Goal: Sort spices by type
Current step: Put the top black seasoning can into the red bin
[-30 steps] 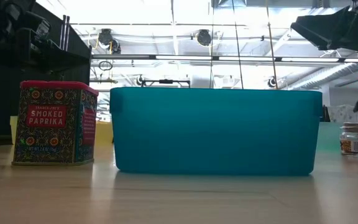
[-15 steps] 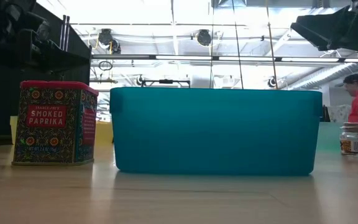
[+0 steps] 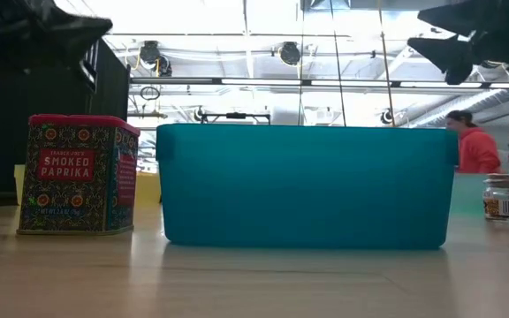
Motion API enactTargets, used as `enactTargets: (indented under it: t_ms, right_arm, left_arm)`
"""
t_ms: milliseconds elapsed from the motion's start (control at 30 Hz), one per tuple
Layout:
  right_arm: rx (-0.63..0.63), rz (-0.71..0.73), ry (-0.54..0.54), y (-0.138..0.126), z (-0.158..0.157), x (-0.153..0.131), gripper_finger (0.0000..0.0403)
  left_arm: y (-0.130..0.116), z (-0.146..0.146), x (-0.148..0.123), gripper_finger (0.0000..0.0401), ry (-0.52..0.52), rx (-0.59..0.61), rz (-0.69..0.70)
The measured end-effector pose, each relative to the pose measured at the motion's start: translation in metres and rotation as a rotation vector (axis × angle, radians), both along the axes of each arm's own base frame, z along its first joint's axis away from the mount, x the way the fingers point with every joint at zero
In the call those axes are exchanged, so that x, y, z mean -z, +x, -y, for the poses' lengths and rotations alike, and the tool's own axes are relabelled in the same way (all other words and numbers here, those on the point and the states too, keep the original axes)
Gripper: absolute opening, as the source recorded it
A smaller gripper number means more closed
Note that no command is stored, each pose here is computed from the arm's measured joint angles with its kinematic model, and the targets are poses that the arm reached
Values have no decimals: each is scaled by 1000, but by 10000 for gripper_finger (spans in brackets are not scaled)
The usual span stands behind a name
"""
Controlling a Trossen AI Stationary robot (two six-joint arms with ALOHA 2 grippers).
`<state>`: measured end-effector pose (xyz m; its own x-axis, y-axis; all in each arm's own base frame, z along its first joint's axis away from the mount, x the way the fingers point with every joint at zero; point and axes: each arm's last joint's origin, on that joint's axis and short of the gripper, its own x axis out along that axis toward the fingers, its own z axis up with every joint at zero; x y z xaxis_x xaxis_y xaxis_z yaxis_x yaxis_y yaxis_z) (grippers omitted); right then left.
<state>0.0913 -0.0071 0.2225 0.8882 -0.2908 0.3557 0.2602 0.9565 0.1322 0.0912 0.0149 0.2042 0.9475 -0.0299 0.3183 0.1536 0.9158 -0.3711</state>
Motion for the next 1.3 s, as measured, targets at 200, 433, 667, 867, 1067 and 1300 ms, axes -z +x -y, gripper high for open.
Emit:
enactTargets:
  t_ms: [200,433,667,867,1067,1300]
  right_arm:
    - [97,-72,53,13,3,-32,286]
    - [194,-300,157,43,5,-72,286]
    - [216,-455,239,70,5,-97,286]
    - [218,-498,256,84,5,-105,286]
    - [223,-531,226,89,5,-103,286]
    - [223,-531,213,89,5,-104,286]
  left_arm:
    - [9,5,-3,22,19,-12,-15]
    - [27,9,0,22,12,-29,-55]
    - [43,14,-5,22,16,12,-85]
    - [61,19,-24,22,113,18,-104]
    - [74,17,-40,22,213,-24,-95]
    - [75,16,-43,22,203,-54,-92]
